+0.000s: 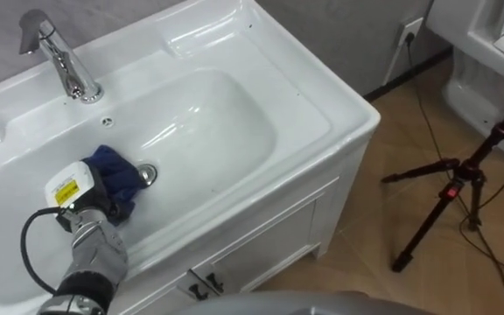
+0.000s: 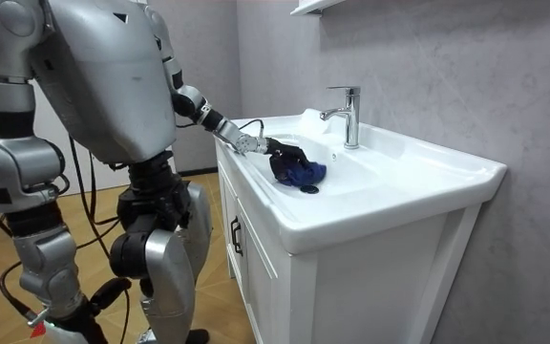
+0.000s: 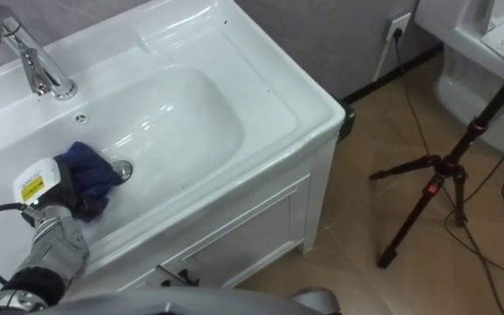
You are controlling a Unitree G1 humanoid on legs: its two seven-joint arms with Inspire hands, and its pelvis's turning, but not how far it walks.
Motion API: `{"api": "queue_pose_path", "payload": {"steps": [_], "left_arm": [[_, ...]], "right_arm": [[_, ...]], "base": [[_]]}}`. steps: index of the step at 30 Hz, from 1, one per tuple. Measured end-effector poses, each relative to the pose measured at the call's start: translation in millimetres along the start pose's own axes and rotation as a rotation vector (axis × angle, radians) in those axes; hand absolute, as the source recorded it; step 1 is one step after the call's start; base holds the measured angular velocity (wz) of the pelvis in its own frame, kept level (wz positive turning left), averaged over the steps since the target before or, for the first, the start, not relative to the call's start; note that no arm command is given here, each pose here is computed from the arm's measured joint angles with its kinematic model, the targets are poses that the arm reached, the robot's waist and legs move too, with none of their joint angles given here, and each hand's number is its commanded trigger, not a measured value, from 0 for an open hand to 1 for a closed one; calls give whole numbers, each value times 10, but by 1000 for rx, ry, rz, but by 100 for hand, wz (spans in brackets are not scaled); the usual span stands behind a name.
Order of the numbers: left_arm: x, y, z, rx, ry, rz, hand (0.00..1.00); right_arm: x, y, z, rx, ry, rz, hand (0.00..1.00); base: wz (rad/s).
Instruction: Wipe basin
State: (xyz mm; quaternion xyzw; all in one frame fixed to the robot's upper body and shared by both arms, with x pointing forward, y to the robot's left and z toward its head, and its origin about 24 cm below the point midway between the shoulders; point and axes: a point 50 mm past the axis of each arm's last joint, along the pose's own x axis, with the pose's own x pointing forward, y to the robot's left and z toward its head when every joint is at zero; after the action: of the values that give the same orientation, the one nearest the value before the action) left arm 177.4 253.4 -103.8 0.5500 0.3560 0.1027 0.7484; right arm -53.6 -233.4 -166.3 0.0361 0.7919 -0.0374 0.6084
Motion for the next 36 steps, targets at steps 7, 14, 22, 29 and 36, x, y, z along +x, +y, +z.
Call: {"api": "queue_pose_path", "payload": {"steps": [7, 14, 22, 29, 36], "left_arm": [[9, -20, 114, -17, 8, -16, 100], [21, -40, 113, -151, 97, -63, 100], [20, -45, 554, -298, 10, -152, 100], [-17, 52, 1111, -437, -114, -222, 100], [-25, 96, 1198, -469, -178, -276, 100]], "right_arm": [[-16, 8, 93, -16, -11, 7, 0], [-21, 7, 114, -15, -9, 9, 0], [-70, -49, 276, -18, -17, -11, 0], [-100, -35, 410, -68, -39, -18, 0], [-134, -38, 547, -109, -82, -29, 0]], "base": [[-17], [-12], [8], [6], [20]]}}
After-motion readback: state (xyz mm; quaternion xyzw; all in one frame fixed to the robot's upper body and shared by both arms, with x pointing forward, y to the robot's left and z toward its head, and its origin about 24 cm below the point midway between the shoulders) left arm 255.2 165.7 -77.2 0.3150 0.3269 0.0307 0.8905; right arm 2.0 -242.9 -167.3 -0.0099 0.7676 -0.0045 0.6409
